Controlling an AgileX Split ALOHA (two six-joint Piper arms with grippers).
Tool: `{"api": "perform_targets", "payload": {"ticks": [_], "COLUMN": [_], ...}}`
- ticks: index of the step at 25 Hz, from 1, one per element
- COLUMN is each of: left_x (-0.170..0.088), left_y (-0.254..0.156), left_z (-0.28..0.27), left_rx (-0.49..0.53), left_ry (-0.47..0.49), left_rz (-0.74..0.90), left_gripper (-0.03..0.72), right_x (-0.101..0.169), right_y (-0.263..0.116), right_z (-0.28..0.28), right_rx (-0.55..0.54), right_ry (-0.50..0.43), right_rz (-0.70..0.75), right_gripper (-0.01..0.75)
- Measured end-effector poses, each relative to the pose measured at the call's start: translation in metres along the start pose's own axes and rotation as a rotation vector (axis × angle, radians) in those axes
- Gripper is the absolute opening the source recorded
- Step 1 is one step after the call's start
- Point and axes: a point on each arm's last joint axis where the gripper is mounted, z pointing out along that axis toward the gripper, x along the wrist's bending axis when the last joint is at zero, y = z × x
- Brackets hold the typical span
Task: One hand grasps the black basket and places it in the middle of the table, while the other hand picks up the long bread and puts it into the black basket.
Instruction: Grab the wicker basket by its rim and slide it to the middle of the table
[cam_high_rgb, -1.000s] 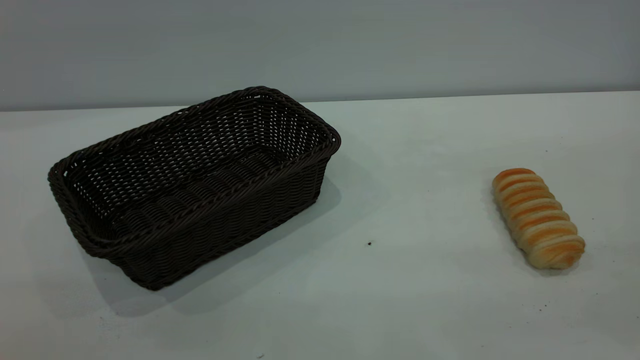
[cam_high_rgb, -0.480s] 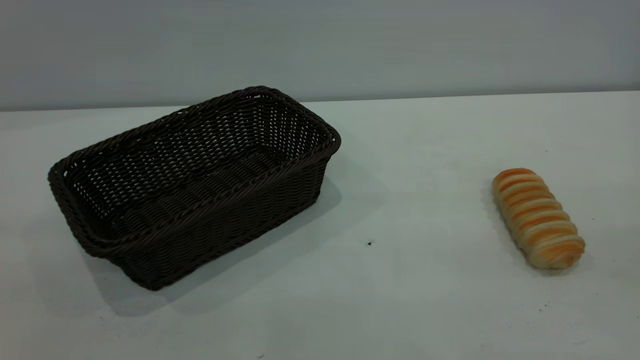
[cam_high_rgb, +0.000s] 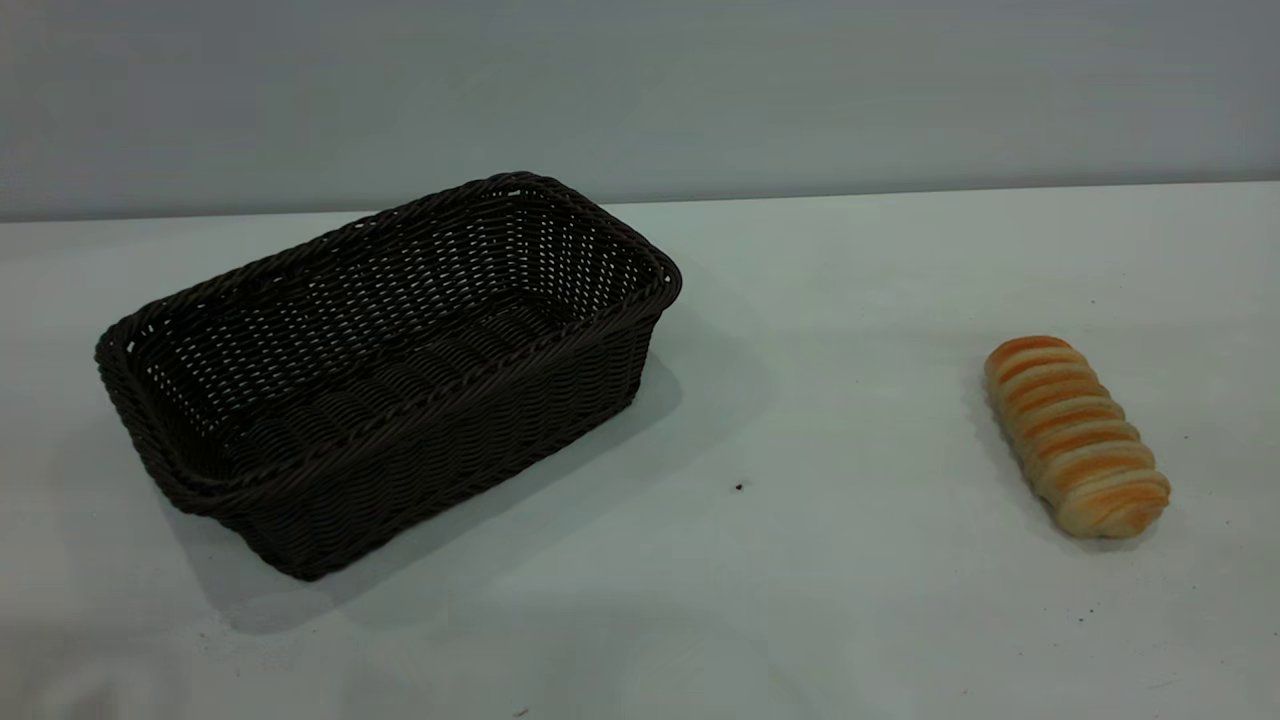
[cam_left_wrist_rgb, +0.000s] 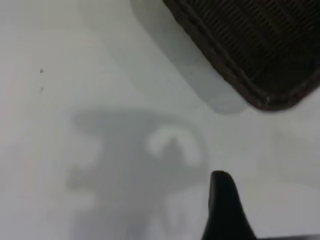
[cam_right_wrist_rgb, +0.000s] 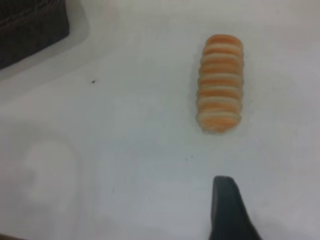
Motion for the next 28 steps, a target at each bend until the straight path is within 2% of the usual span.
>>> {"api": "perform_targets", "payload": {"ticks": [6,11,20,28], "left_x": [-0.011,-0.015,-0.009,-0.004], "left_y": [0.057,0.063,0.064,0.062], "left_z": [0.049,0.095,0.136,0.139], "left_rx": [0.153,0.258,0.255,0.266], "left_ry": [-0.082,-0.119,-0.067,-0.003], "left_rz": [-0.107,-0.275,-0.465,-0.455], "left_gripper": [0.527,0.527,0.527,0.527], "right_x": [0.000,0.000,0.000,0.000], "right_y": [0.000,0.000,0.000,0.000], "right_z": [0.000,0.000,0.000,0.000], "right_rx": [-0.003,-0.003,-0.003,-0.003], "right_ry": [0.000,0.001,0.001,0.000], "right_rz": [-0.015,-0.015,-0.015,-0.016], "right_gripper": [0.420,0.420,0.420,0.420]}}
